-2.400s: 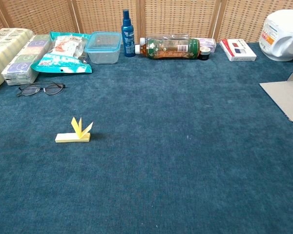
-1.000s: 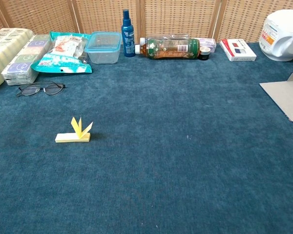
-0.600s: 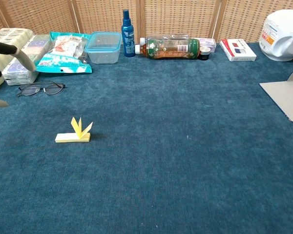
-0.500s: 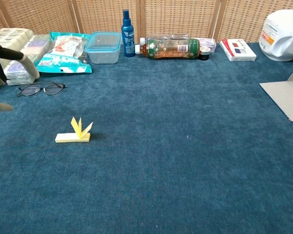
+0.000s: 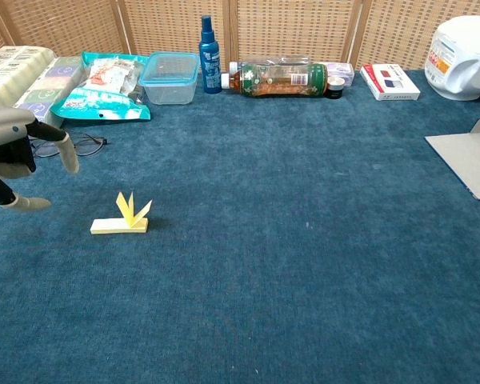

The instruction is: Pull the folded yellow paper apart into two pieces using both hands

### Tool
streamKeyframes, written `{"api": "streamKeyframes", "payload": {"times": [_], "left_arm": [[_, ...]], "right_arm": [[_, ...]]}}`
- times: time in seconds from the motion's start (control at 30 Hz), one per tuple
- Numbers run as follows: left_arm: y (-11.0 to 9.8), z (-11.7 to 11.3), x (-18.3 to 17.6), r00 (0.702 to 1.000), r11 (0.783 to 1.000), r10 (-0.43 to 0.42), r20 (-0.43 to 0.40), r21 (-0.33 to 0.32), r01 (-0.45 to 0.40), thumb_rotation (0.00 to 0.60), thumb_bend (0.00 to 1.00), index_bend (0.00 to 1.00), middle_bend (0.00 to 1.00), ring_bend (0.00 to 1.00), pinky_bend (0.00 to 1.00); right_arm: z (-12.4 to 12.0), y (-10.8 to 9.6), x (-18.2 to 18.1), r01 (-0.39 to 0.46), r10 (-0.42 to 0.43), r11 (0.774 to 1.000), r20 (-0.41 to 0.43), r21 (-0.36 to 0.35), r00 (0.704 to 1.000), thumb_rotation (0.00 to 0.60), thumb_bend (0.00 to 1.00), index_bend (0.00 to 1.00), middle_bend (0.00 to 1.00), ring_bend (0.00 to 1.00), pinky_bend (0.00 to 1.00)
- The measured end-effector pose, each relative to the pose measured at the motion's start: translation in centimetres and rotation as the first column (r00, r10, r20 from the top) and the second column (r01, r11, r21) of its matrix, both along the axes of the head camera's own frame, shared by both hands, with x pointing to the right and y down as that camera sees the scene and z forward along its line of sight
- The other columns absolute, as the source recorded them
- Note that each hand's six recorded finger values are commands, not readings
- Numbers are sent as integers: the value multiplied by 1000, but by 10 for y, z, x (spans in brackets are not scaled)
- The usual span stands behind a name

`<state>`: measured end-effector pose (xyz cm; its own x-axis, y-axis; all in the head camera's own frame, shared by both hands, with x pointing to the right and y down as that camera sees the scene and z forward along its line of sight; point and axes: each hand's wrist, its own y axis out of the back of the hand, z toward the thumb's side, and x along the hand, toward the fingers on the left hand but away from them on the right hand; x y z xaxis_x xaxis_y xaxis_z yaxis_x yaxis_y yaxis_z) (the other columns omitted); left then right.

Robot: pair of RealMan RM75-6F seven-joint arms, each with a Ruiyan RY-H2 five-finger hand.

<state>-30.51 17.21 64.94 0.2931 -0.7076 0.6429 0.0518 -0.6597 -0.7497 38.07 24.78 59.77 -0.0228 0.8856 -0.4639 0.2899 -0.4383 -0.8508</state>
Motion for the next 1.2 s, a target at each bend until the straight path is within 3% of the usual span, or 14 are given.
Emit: {"api": "streamKeyframes", "payload": {"times": [0.33, 1.2], "left_arm": [[7, 18, 12, 1000, 999, -7, 10, -40, 7, 600, 221, 446, 983, 1000, 1000], [8, 52, 31, 999, 995, -31, 41, -92, 35, 600, 220, 439, 983, 1000, 1000]], "right_arm": [[2, 3, 5, -15, 15, 1000, -3, -10, 1000, 600, 470, 177, 205, 107, 189], [0, 8, 19, -43, 43, 999, -14, -11, 999, 600, 470, 162, 205, 108, 189]]}}
